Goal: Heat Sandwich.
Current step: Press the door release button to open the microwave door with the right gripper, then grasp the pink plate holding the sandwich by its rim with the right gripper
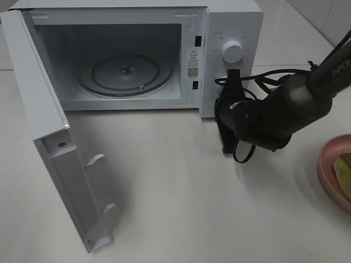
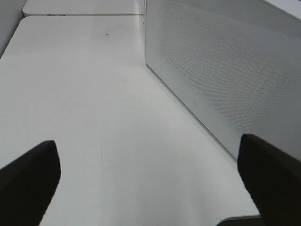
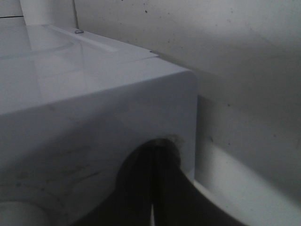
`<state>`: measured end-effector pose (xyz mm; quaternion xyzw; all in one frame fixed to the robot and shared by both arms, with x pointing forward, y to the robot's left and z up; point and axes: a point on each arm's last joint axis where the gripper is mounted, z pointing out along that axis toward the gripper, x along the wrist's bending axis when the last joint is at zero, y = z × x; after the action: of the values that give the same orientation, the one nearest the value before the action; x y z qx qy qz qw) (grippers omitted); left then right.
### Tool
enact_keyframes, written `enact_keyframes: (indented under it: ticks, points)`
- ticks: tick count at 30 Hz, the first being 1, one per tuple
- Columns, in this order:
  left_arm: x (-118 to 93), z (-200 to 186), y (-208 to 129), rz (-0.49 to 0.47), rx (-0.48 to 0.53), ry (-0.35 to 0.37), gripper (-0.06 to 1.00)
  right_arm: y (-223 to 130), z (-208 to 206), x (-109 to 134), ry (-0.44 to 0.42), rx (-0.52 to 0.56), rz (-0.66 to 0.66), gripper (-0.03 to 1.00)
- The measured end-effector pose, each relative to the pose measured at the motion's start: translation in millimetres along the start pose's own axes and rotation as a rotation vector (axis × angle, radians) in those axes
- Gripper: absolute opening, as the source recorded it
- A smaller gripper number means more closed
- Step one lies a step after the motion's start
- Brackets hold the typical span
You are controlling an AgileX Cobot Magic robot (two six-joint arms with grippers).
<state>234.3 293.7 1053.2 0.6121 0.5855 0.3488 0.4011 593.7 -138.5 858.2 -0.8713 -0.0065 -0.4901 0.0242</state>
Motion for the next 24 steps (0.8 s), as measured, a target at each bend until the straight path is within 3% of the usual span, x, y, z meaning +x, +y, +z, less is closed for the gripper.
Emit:
enact_keyframes:
  ticks: [13,24]
  points:
    - [0,0,0,0.0,0.0,0.0,0.96,-11,-29,4,0.028,0.057,-0.035,0.01]
    - [0,0,0,0.0,0.0,0.0,0.96,2,-61,-9,-0.042,0.091,-0.087,0.01]
